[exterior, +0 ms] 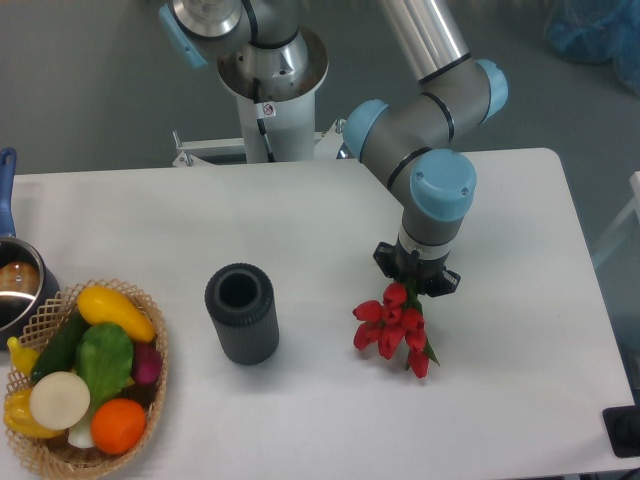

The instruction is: Place the flowers on the table

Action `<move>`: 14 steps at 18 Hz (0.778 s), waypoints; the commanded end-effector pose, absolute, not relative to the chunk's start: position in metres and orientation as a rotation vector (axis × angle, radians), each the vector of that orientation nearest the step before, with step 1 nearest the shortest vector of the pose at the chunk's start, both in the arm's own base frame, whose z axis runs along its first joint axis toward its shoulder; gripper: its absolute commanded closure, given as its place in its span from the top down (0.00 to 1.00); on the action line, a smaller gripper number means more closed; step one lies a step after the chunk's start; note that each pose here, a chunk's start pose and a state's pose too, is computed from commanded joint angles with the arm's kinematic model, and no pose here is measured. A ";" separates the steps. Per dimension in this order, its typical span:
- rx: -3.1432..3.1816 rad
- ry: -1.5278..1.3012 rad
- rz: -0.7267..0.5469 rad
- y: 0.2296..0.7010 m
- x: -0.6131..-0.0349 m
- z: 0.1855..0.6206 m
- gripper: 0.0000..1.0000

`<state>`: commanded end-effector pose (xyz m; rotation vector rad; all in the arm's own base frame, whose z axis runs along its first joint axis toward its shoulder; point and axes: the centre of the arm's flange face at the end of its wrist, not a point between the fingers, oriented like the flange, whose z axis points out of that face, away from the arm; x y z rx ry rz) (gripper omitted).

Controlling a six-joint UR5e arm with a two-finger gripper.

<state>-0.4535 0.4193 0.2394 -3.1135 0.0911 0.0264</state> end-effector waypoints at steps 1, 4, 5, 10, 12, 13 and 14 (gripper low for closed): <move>-3.113 0.091 0.028 0.419 -0.453 0.240 0.33; -3.107 0.093 0.043 0.421 -0.456 0.245 0.45; -3.104 0.096 0.054 0.422 -0.457 0.248 0.56; -3.093 0.096 0.097 0.423 -0.462 0.263 0.83; -3.090 0.096 0.099 0.424 -0.462 0.264 0.98; -3.088 0.093 0.106 0.423 -0.463 0.266 0.99; -3.082 0.093 0.120 0.424 -0.464 0.272 0.99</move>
